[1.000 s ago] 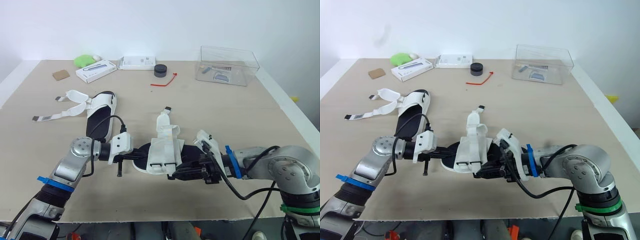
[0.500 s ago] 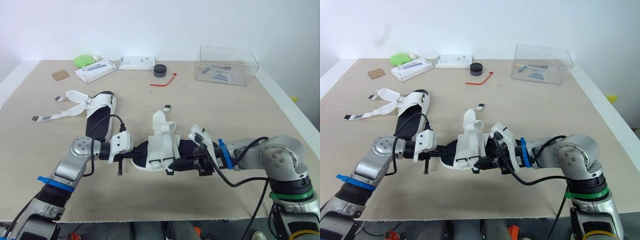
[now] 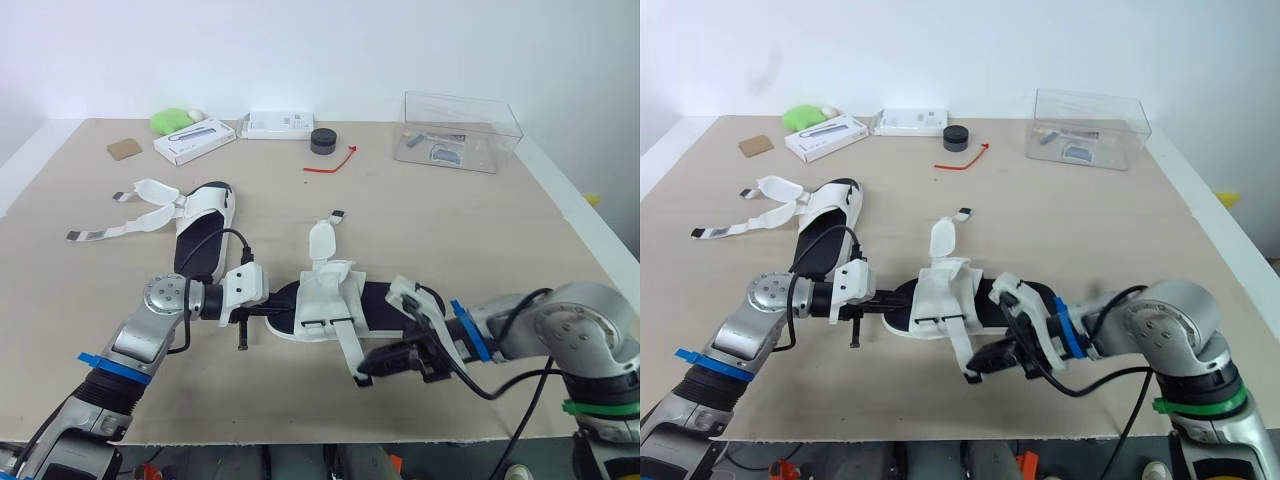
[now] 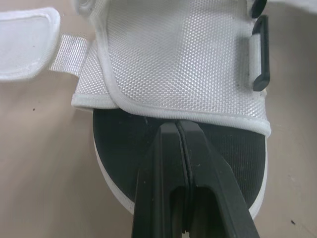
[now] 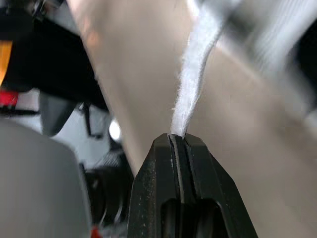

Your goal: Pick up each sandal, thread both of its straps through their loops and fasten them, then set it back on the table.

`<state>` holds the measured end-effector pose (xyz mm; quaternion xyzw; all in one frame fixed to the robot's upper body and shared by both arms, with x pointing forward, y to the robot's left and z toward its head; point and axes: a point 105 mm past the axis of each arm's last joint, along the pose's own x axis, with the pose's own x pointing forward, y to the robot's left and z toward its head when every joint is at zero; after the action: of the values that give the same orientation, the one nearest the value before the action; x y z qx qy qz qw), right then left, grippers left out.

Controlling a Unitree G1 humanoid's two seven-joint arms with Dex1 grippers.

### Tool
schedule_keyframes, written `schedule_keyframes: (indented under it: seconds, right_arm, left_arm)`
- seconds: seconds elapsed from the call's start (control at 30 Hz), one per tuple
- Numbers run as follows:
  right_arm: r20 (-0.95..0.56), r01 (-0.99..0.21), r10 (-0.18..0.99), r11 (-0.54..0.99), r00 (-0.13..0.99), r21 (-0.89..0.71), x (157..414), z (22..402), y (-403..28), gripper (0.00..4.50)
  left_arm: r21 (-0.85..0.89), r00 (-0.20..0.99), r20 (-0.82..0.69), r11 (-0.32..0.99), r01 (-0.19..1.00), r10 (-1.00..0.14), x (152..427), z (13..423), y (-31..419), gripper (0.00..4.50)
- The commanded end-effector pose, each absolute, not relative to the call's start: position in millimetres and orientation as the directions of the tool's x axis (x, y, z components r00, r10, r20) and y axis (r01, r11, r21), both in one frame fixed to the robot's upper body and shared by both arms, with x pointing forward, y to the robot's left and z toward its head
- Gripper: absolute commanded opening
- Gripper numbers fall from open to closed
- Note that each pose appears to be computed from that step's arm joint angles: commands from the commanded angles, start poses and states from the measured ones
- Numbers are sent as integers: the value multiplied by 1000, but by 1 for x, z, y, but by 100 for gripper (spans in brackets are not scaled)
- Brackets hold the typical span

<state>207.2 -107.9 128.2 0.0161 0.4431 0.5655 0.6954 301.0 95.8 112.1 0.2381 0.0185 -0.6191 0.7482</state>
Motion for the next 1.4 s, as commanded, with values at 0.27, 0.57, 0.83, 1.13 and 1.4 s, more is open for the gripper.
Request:
schedule_keyframes:
  seconds: [0.27, 0.57, 0.83, 1.13, 1.4]
  right_arm:
    - [-504, -803, 839, 151, -204, 577, 175, 152, -103, 8]
    - [-525, -859, 833, 131, -175, 495, 177, 158, -105, 193]
    - [-634, -999, 772, 1, 35, -53, 209, 166, -117, 444]
    - [-547, -462, 831, -445, 106, -767, 226, 173, -98, 444]
    - [-536, -189, 841, -516, 71, -836, 228, 152, -88, 444]
  left_arm:
    - [344, 241, -338, 119, 931, -910, 304, 112, 98, 0]
    - [340, 237, -343, 115, 933, -909, 302, 110, 98, 0]
    - [338, 230, -342, 109, 935, -911, 302, 110, 97, 0]
    - [341, 229, -339, 108, 934, -912, 302, 111, 97, 0]
    - [339, 234, -338, 115, 934, -912, 301, 111, 98, 0]
